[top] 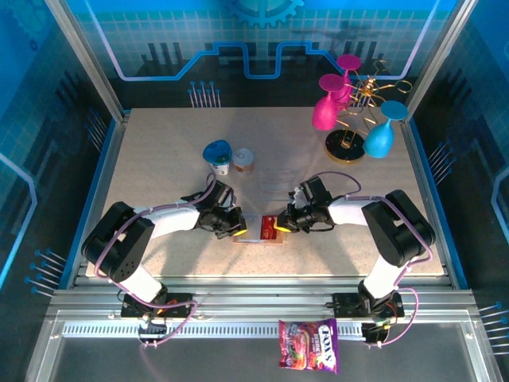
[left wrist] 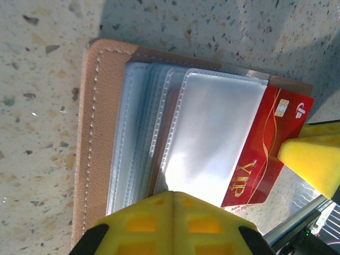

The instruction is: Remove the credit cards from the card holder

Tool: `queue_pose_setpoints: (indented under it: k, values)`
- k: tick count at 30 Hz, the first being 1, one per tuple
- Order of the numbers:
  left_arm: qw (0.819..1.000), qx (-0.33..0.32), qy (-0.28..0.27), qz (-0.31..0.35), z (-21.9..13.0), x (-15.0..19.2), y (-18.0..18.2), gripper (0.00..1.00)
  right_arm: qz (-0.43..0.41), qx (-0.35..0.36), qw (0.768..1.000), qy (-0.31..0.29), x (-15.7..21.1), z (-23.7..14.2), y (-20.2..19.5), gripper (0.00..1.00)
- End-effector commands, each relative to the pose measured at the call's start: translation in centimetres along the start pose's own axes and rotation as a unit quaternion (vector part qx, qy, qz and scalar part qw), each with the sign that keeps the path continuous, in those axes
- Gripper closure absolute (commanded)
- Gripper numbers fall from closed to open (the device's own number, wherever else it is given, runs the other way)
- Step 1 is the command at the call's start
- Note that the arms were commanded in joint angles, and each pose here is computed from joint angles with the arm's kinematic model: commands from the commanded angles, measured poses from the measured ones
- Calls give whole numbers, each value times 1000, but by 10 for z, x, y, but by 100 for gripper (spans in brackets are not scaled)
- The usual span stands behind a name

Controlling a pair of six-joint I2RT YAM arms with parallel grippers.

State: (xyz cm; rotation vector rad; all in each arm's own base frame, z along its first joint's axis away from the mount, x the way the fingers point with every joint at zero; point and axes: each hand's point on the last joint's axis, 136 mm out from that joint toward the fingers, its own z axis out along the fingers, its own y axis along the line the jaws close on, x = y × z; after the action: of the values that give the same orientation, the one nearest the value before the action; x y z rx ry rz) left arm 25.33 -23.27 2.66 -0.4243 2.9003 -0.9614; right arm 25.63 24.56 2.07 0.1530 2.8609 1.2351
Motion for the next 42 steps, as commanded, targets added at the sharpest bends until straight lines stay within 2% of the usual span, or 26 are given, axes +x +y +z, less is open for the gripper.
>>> queue_pose_setpoints:
  k: [1, 8, 15, 26, 42]
  values:
    - [999, -36, 2, -8, -2, 5, 14, 100, 7, 33, 999, 2, 4, -5, -14, 91]
    - [999, -34, -2, -8, -4, 3, 12, 100, -1, 9, 1000, 4, 3, -3, 0, 90]
    - [1000, -24, -9, -5, -10, 2, 5, 93, -9, -20, 1000, 6, 3, 1, 19, 85]
    - [1000, -13, -17, 3, -19, -2, -7, 87, -18, -19, 1000, 1, 4, -3, 34, 84]
    - [1000, -7, -20, 7, -22, -3, -9, 87, -17, -2, 1000, 7, 12, -2, 40, 84]
